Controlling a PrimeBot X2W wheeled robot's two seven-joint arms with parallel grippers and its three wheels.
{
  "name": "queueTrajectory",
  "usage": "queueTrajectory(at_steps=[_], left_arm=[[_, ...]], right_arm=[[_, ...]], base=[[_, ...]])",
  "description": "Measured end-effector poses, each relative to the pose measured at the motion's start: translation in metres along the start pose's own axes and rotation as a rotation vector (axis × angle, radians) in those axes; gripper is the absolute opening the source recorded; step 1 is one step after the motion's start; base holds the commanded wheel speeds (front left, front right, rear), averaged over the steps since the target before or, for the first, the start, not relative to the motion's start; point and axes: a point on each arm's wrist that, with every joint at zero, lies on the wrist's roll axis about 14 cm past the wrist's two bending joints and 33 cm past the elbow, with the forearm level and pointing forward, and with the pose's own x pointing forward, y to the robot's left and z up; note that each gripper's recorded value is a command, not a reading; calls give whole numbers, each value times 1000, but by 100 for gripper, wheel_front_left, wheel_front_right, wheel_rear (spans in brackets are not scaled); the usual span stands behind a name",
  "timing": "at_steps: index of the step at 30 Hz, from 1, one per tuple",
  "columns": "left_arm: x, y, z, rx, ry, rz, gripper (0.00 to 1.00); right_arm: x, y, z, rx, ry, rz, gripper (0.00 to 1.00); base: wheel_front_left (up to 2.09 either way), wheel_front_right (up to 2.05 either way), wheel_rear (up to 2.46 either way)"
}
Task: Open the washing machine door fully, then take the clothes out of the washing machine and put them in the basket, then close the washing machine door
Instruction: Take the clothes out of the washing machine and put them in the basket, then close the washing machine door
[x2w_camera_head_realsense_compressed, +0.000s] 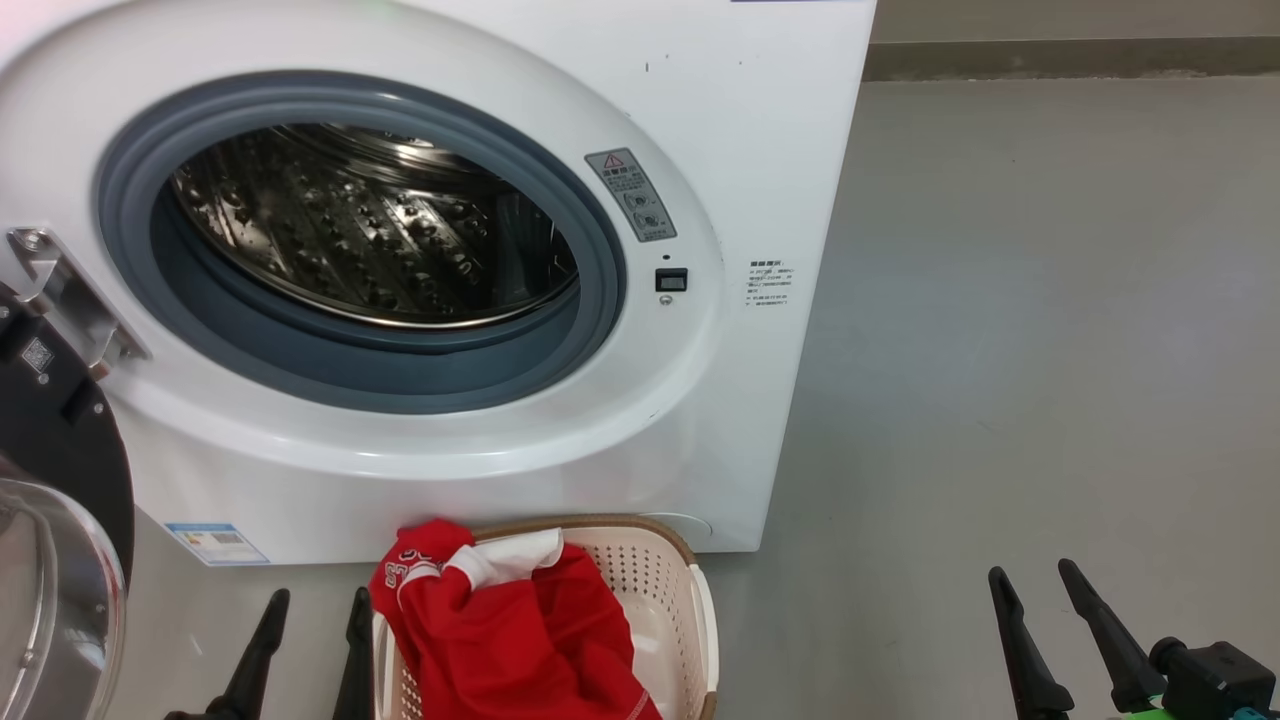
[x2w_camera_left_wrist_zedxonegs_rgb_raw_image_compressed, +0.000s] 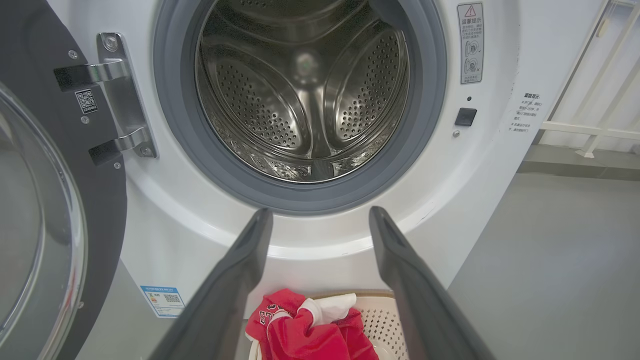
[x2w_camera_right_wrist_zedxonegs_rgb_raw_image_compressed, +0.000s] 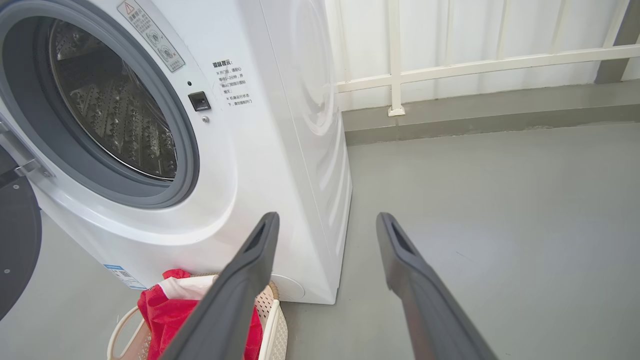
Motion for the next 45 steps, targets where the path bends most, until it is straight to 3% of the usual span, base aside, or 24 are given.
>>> queueTrajectory(at_steps=[26, 45], left_arm=[[-1, -2, 2, -2, -7, 8, 100], [-8, 7, 4, -25, -13, 47, 100]], right_arm=[[2, 3, 0, 0, 1, 9, 100], [7, 14, -2, -2, 7, 47, 100]], base=[[-89, 89, 0], [-7, 7, 0]])
